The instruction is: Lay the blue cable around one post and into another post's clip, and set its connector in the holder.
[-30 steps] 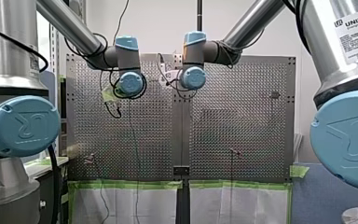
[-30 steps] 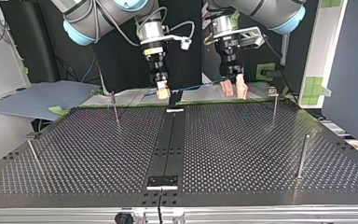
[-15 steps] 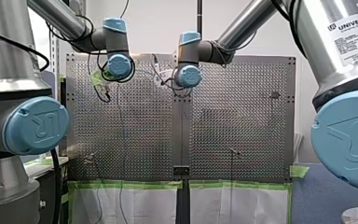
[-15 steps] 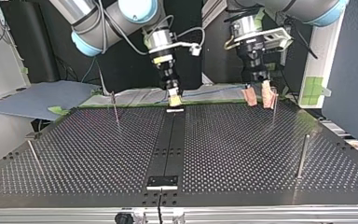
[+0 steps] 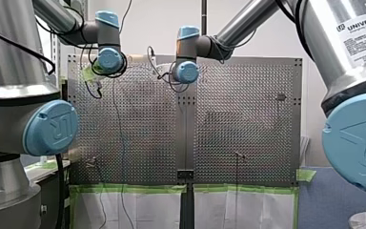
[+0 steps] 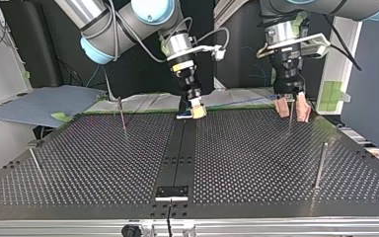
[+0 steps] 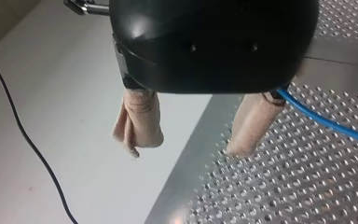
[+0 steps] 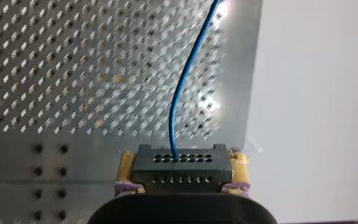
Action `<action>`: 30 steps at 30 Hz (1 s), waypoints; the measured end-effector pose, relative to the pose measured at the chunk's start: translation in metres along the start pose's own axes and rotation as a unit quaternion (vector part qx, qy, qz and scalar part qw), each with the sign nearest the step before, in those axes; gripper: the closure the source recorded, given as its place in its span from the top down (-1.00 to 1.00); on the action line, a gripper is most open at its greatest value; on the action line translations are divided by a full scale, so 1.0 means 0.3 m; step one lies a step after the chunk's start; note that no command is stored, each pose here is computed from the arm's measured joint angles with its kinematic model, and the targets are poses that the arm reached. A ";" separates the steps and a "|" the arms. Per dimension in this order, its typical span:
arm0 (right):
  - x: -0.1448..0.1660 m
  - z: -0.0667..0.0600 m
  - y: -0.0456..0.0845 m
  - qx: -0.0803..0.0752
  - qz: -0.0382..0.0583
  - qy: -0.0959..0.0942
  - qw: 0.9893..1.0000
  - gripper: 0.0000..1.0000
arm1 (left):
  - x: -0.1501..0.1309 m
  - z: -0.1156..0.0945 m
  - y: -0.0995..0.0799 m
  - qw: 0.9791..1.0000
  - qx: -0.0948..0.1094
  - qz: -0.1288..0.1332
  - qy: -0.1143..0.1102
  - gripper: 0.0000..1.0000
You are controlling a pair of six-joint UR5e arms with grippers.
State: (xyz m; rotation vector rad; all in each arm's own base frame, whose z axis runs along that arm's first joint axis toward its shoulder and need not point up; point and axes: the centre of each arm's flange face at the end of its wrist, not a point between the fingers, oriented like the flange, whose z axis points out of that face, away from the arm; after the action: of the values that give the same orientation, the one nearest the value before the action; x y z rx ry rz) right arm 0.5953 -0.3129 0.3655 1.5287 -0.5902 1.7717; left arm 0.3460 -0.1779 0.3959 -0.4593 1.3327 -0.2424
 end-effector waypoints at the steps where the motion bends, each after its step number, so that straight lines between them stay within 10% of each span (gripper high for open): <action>1: 0.007 0.004 -0.009 0.003 0.000 0.001 1.000 -1.00 | -0.003 0.007 0.006 1.000 -0.001 0.001 0.002 1.00; 12: 0.040 0.022 -0.091 0.019 0.002 0.011 1.000 -1.00 | -0.111 0.129 0.040 1.000 0.002 -0.014 -0.010 1.00; 30: 0.045 0.081 -0.147 0.027 0.003 0.016 0.999 -1.00 | -0.277 0.283 0.178 0.996 -0.047 -0.016 -0.072 1.00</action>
State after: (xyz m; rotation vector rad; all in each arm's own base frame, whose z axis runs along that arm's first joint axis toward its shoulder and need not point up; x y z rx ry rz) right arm 0.6439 -0.2995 0.3786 1.5338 -0.5353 1.8279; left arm 0.4045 -0.0797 0.4586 -0.5679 1.1992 -0.1693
